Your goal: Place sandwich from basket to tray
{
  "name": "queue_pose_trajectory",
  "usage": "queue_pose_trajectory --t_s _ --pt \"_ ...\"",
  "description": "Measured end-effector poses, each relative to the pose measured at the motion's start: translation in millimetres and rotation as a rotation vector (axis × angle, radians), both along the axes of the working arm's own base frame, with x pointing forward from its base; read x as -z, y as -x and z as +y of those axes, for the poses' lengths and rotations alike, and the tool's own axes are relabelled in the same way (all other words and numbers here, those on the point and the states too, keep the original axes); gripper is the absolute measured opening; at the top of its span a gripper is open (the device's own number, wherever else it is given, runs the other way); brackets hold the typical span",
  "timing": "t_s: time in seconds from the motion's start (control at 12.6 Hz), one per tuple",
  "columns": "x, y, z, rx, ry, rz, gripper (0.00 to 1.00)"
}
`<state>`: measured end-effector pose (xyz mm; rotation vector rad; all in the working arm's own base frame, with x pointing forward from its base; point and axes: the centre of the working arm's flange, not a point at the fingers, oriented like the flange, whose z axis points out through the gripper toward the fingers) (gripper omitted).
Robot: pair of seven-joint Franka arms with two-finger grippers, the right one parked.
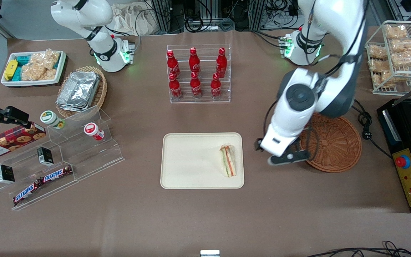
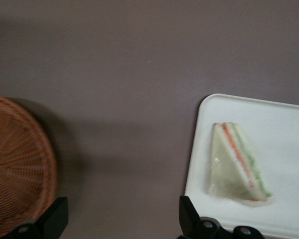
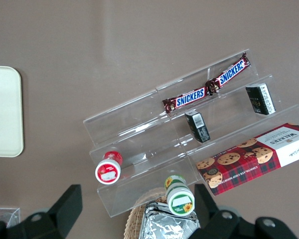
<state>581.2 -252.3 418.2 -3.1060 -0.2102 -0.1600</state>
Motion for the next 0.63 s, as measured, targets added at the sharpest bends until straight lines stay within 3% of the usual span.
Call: queue_pose_trajectory --t_s 0.24,0.63 --pt "-35.8 25.2 87.0 0.048 0.005 -0.006 1.00" --pt "-100.6 16.6 203.8 0.034 -0.014 0.065 1.00"
